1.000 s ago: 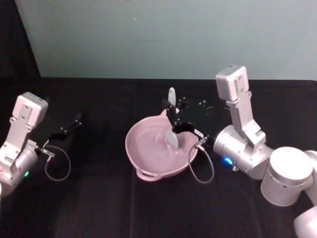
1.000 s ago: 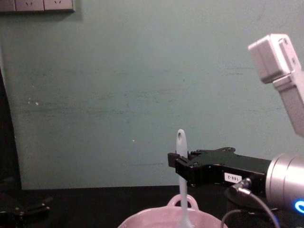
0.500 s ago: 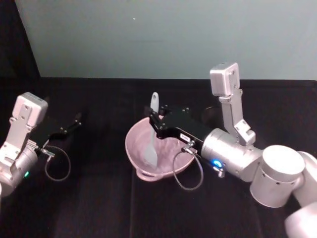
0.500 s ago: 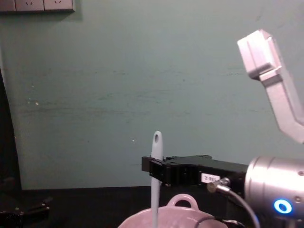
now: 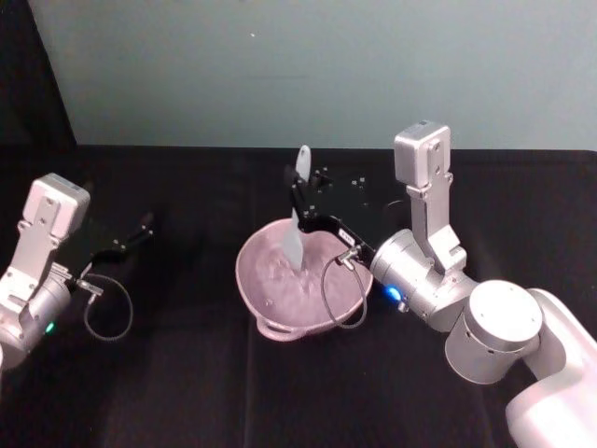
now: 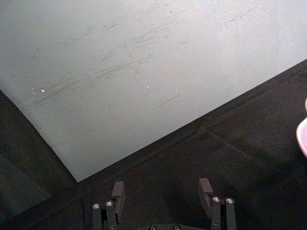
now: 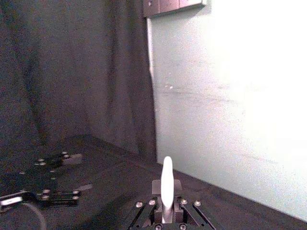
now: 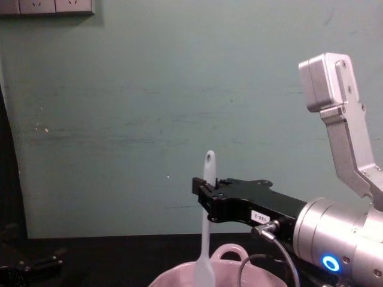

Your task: Use the one hand to pick up the spoon and stir the clear water in the bowl.

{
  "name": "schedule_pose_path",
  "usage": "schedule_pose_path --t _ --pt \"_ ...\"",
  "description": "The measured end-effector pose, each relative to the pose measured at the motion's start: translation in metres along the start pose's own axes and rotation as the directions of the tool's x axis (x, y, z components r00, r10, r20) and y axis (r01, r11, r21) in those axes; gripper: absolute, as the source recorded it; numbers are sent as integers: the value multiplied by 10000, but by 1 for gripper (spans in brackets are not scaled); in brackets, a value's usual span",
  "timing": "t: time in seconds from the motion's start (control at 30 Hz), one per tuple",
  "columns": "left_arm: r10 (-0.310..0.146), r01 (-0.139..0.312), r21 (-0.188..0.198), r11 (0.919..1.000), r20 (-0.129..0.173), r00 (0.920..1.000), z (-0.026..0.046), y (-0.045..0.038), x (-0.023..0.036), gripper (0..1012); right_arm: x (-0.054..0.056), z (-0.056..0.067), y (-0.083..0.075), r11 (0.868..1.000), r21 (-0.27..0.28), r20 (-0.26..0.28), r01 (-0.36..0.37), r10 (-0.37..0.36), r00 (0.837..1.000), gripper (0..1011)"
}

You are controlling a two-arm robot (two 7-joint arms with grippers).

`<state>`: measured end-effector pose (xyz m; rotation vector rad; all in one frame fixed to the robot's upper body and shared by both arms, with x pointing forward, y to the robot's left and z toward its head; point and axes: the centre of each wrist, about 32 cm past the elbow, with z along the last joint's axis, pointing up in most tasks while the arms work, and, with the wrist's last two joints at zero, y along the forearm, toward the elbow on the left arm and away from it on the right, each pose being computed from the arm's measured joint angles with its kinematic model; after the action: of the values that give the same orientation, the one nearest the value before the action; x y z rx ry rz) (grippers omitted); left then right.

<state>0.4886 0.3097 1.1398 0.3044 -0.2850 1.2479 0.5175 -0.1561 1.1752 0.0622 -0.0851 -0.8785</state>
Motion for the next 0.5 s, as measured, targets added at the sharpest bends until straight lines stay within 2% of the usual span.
schedule_pose_path --t 0.2,0.5 --pt "0 0 0 10000 0 10000 0 0 0 1011 30 -8 -26 9990 285 405 351 -362 9985 132" --pt "0 0 0 10000 0 10000 0 0 0 1011 78 147 -148 9955 690 418 649 -679 9968 131"
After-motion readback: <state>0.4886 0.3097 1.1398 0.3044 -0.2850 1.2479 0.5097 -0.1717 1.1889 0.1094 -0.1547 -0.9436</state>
